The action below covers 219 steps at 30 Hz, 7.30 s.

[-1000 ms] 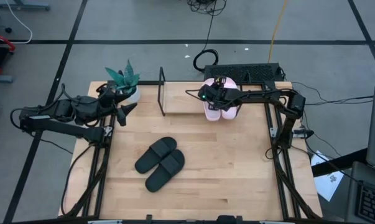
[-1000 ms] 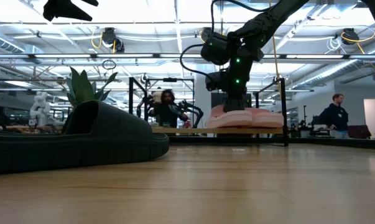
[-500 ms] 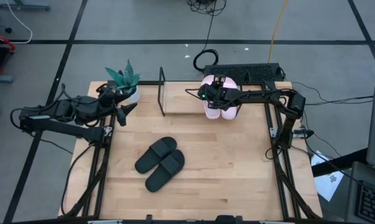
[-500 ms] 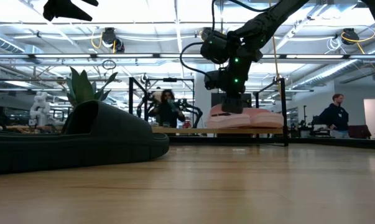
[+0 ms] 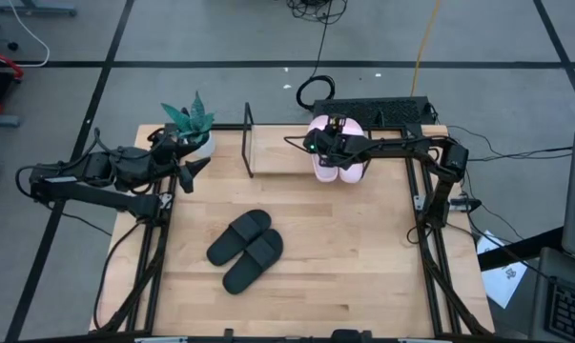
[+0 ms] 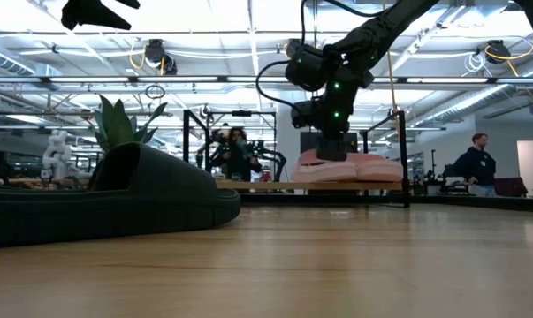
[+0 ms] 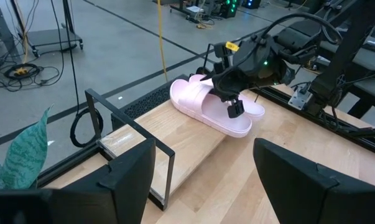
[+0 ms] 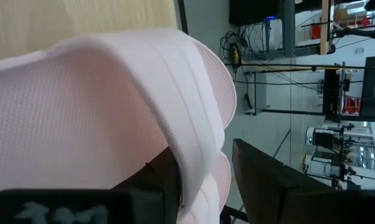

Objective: Pick and place slides into the shelf
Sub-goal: Put the pink slipper on the shelf, then put the left black slipper on the shelf

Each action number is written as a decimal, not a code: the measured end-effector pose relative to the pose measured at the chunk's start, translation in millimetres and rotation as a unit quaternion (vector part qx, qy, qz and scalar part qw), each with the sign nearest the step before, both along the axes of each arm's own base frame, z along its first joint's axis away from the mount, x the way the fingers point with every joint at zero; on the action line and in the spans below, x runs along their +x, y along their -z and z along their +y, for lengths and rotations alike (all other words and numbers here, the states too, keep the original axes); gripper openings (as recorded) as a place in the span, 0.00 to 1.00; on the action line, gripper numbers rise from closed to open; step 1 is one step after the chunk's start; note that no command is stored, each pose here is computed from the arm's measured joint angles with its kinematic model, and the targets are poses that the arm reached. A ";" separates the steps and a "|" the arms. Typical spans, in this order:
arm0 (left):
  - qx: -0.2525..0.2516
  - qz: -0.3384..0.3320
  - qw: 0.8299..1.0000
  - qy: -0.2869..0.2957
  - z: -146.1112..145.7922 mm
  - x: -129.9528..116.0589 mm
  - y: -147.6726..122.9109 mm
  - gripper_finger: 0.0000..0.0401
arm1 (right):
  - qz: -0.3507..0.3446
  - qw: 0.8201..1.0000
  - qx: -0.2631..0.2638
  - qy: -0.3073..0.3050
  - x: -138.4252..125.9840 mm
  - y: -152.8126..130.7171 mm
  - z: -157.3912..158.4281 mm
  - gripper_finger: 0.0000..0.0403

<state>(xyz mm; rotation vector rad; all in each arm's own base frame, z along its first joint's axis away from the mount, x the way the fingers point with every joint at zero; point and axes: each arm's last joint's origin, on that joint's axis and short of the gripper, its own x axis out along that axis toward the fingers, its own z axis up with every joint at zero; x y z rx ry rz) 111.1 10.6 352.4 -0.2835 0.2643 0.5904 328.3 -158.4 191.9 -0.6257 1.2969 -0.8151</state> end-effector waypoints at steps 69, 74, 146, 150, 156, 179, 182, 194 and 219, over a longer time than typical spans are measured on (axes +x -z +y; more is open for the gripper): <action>-0.028 0.393 0.850 0.350 -47.5 39.4 68.3 0.68 | -0.395 0.888 -0.063 -0.229 -31.3 -155.5 253.4 0.47; 0.039 0.484 0.780 0.395 -64.4 43.8 84.8 0.68 | -0.469 0.860 -0.104 -0.171 -35.7 -178.6 261.7 0.47; 0.397 0.335 0.832 0.198 -93.5 116.7 72.4 0.00 | -0.529 0.833 -0.094 -0.132 -37.4 -188.5 262.2 0.47; 0.364 0.257 0.887 0.126 -84.7 131.9 26.5 0.00 | -0.520 0.838 -0.102 -0.131 -36.2 -188.6 258.6 0.47; 0.368 0.287 0.883 0.041 -68.1 165.7 11.2 0.00 | -0.458 0.871 -0.161 -0.073 -38.2 -190.2 249.2 0.47; 0.278 0.519 0.803 -0.091 92.1 265.0 102.0 0.00 | -0.510 0.839 -0.191 -0.002 -133.3 -272.4 183.6 0.47; 0.250 0.508 0.819 -0.090 109.0 260.9 102.1 0.00 | -0.505 0.841 -0.197 -0.018 -136.3 -274.2 182.9 0.47; 0.233 0.562 0.792 -0.056 141.0 258.3 125.6 0.00 | -0.471 0.853 -0.220 -0.046 -132.8 -273.4 180.4 0.47; 0.197 0.627 0.753 -0.037 157.3 254.0 162.6 0.00 | -0.454 0.861 -0.224 -0.051 -131.2 -271.4 180.4 0.47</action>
